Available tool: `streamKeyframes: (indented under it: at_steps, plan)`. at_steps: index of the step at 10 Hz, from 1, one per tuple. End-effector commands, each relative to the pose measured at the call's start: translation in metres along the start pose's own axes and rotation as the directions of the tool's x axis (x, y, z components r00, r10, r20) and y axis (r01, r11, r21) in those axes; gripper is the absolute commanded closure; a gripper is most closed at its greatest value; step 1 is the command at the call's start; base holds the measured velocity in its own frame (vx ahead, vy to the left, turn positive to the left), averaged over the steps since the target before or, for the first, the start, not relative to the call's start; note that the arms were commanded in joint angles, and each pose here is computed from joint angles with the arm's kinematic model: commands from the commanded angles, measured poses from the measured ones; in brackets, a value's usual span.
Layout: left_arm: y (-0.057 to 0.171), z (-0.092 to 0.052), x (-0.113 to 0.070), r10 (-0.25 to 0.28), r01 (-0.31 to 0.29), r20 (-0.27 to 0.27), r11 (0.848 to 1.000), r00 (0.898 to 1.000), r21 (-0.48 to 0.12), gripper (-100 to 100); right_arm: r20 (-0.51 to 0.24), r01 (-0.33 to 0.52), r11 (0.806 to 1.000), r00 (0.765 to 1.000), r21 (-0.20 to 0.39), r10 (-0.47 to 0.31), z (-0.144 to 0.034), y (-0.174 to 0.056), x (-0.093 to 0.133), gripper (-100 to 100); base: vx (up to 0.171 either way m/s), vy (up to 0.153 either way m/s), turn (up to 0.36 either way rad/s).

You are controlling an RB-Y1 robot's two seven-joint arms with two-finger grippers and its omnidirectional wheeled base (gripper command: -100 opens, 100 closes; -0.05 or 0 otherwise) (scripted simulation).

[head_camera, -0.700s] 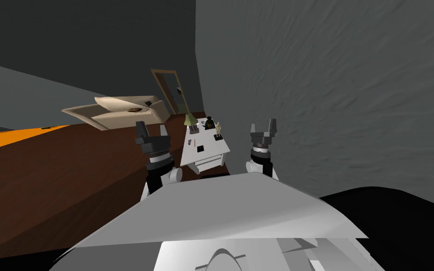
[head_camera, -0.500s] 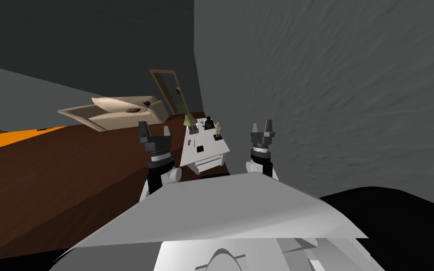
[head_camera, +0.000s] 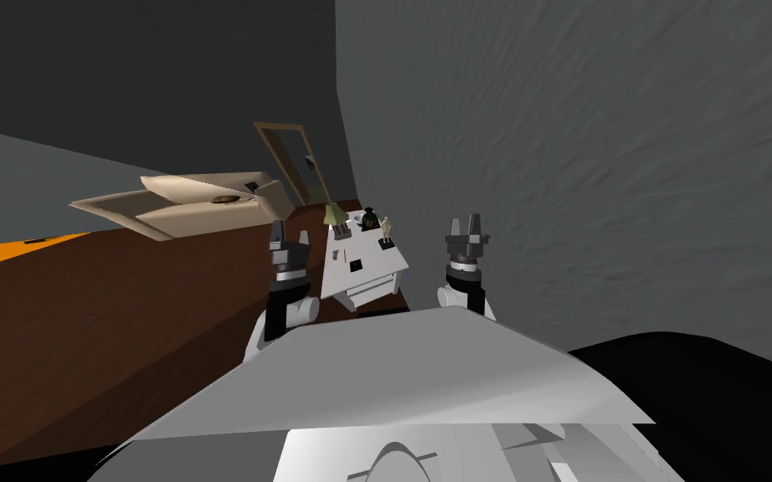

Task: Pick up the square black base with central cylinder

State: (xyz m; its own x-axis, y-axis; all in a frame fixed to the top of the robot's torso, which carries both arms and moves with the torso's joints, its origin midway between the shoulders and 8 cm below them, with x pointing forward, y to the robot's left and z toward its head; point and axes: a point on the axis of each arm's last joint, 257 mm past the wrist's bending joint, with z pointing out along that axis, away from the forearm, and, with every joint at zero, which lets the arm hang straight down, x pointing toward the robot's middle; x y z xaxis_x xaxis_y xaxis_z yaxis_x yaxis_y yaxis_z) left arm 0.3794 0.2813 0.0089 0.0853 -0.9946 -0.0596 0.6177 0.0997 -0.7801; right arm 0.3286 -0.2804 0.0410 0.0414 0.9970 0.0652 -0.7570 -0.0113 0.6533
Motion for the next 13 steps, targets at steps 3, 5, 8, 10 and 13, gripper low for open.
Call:
streamKeyframes:
  at_steps: [3, 5, 8, 10, 13]
  plan:
    - [0.049, 0.001, -0.013, 0.048, -0.048, -0.007, 0.991, 0.999, -0.126, -100, 0.0, 0.0, 1.0, 1.0, 0.0, 0.0, 0.0, 0.0, 0.0, 0, -0.016, 0.058, -0.138]
    - [0.082, 0.004, -0.023, 0.085, -0.087, -0.017, 0.975, 0.996, -0.205, -100, 0.0, 0.0, 1.0, 1.0, 0.0, 0.0, 0.0, 0.0, 0.0, 0, -0.005, 0.048, -0.152]
    - [0.113, 0.0, -0.03, 0.105, -0.107, -0.024, 0.952, 0.994, -0.287, -100, 0.0, 0.0, 1.0, 1.0, 0.0, 0.0, 0.0, 0.0, 0.0, 0, -0.014, 0.052, -0.11]
    - [0.136, -0.002, -0.037, 0.125, -0.129, -0.033, 0.93, 0.992, -0.345, -100, 0.0, 0.0, 1.0, 1.0, 0.0, 0.0, 0.0, 0.0, 0.0, 0, -0.012, 0.043, -0.131]
    - [0.181, -0.008, -0.053, 0.163, -0.171, -0.056, 0.874, 0.985, -0.455, -100, 0.0, 0.0, 1.0, 1.0, 0.0, 0.0, 0.0, 0.0, 0.0, 0, -0.021, 0.04, -0.15]
